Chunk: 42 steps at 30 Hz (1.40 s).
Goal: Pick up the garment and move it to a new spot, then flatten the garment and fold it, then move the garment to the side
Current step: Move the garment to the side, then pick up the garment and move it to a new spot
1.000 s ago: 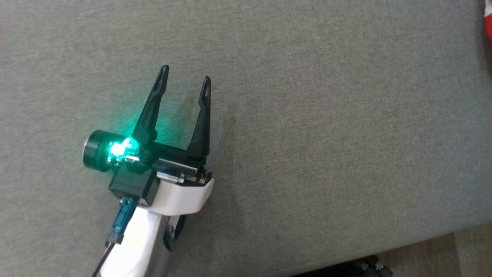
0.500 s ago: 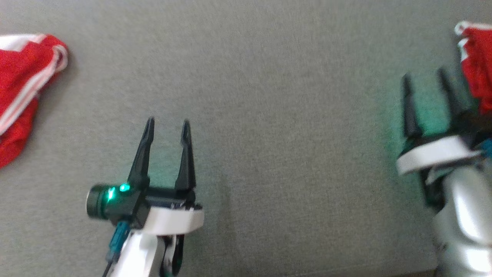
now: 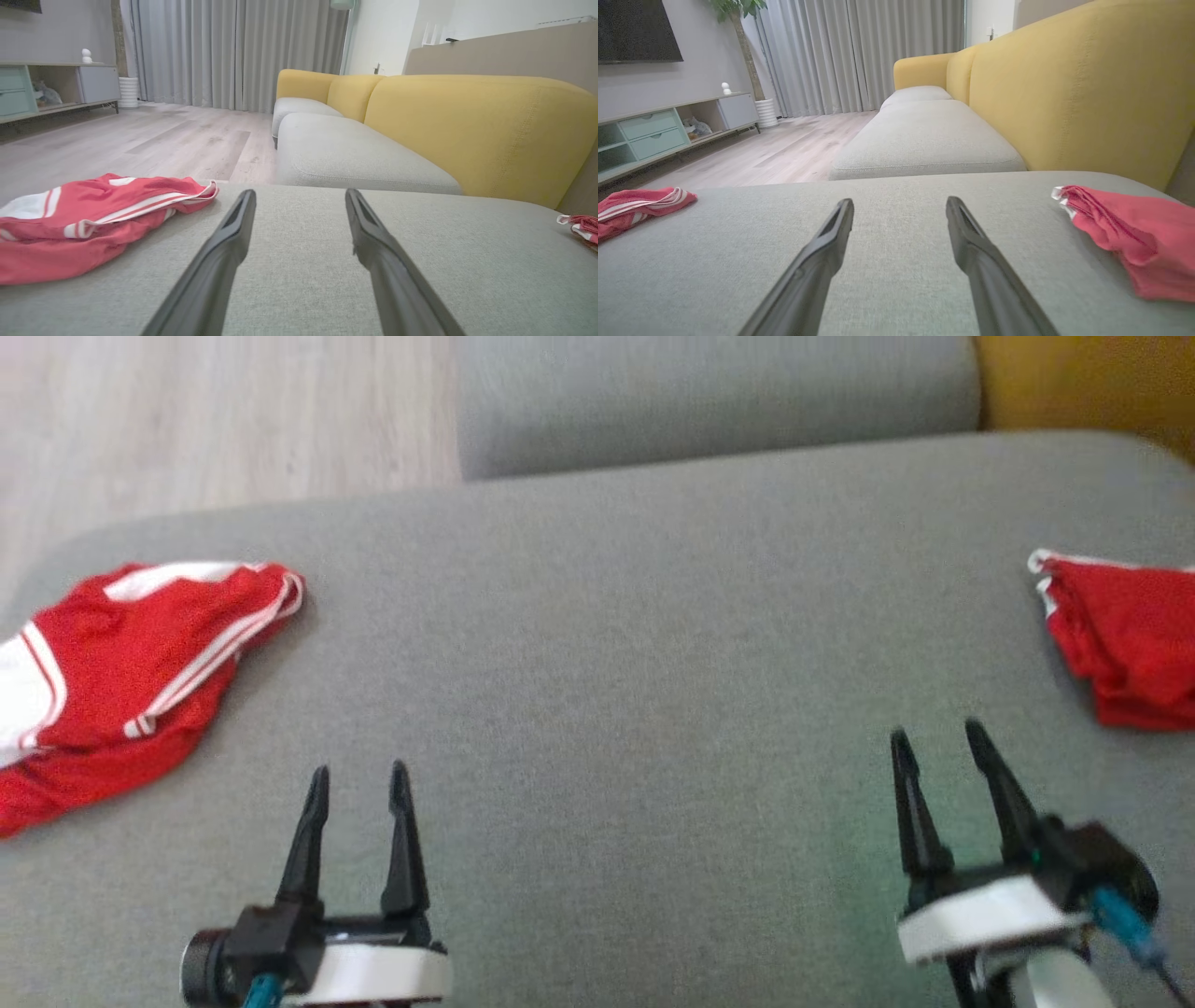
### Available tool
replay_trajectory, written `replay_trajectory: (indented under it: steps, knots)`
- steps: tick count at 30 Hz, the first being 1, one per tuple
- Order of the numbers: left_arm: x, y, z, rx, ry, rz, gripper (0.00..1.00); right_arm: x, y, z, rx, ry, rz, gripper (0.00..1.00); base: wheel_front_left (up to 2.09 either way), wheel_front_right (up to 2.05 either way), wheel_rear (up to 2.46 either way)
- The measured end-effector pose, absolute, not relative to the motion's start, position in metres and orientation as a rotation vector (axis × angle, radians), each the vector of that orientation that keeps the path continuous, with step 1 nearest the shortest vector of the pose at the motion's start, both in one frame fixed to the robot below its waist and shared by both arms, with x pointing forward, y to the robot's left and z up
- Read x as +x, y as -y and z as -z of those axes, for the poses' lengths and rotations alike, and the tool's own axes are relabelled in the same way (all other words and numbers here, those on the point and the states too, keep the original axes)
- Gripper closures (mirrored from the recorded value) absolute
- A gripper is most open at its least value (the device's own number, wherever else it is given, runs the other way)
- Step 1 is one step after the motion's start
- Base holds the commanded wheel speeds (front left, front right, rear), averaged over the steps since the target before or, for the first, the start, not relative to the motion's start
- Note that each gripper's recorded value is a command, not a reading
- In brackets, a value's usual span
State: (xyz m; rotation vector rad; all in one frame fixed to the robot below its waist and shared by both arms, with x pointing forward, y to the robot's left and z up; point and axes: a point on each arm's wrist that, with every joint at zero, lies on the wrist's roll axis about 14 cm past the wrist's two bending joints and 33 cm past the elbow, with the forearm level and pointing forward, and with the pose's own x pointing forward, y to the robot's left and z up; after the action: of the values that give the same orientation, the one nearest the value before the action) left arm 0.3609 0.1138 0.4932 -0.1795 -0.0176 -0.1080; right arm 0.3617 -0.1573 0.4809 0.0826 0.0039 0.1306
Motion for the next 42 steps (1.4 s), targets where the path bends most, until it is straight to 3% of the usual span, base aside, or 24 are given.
replay_trajectory:
  steps: [12,31,42]
  knots:
    - [0.328,-0.133,-0.498,-0.128,0.045,0.061,0.0,0.328,0.151,-0.485,0.086,0.015,-0.143,0.0,0.0,0.0,0.0]
    - [0.321,-0.141,-0.497,-0.111,0.047,0.037,0.0,0.324,0.137,-0.475,0.135,-0.021,-0.179,0.0,0.0,0.0,0.0]
    - [0.307,-0.168,-0.495,-0.097,0.046,-0.071,0.0,0.33,0.113,-0.467,0.114,-0.052,-0.262,0.0,0.0,0.0,0.0]
